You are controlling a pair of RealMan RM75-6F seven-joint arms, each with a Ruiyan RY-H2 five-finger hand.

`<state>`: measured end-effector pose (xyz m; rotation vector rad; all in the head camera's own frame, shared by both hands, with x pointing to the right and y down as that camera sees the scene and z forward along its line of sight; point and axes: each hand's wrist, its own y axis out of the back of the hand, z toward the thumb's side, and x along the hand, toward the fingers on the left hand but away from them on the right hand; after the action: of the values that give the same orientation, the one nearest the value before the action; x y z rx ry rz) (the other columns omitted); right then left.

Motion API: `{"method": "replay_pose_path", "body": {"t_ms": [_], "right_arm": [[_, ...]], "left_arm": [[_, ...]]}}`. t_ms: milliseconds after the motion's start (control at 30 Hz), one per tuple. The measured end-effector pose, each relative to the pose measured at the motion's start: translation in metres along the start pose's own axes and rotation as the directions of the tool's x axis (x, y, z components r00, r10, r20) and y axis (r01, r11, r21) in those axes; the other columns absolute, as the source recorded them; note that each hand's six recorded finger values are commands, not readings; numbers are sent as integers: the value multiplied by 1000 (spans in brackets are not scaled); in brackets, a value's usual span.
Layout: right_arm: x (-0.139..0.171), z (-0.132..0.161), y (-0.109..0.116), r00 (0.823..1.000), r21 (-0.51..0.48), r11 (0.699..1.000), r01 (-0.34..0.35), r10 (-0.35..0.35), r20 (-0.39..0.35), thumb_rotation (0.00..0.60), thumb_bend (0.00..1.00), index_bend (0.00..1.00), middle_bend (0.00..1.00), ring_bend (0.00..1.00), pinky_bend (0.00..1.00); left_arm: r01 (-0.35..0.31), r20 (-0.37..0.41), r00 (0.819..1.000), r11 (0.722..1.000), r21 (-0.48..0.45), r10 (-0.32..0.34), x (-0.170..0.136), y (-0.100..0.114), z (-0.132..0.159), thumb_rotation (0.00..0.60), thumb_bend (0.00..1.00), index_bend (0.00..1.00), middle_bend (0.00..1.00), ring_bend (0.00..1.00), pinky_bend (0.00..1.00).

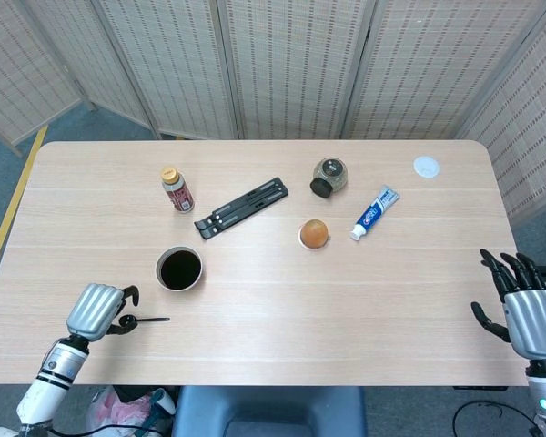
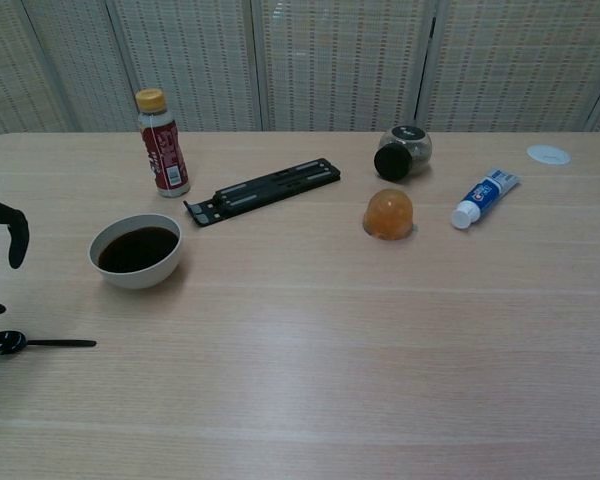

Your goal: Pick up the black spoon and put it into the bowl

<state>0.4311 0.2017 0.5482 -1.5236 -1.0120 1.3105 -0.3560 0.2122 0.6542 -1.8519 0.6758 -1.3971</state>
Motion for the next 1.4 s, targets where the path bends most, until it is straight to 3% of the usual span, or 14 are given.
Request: {"method": "replay_pose_path", "body": {"t_ms": [333, 667, 1400], "right_arm": [[2, -5, -1, 1000, -2, 1000, -1, 1, 13, 600, 236, 61, 267, 156, 141], [2, -9, -4, 1000, -6, 1000, -9, 9, 19, 600, 235, 65, 269, 166, 150], [0, -18, -9, 999, -10, 1000, -21, 21, 33, 600, 236, 65, 269, 170, 150]], "left_arm": [[112, -31, 993, 992, 54, -110, 19, -21, 22, 600, 246, 504, 1000, 904, 1000], [181, -70, 982, 981, 63, -177, 25, -35, 29, 600, 305, 486, 1000, 904, 1000], [269, -166, 954, 956, 119, -248, 31, -56, 39, 600, 373, 521, 1000, 919, 1000]]}}
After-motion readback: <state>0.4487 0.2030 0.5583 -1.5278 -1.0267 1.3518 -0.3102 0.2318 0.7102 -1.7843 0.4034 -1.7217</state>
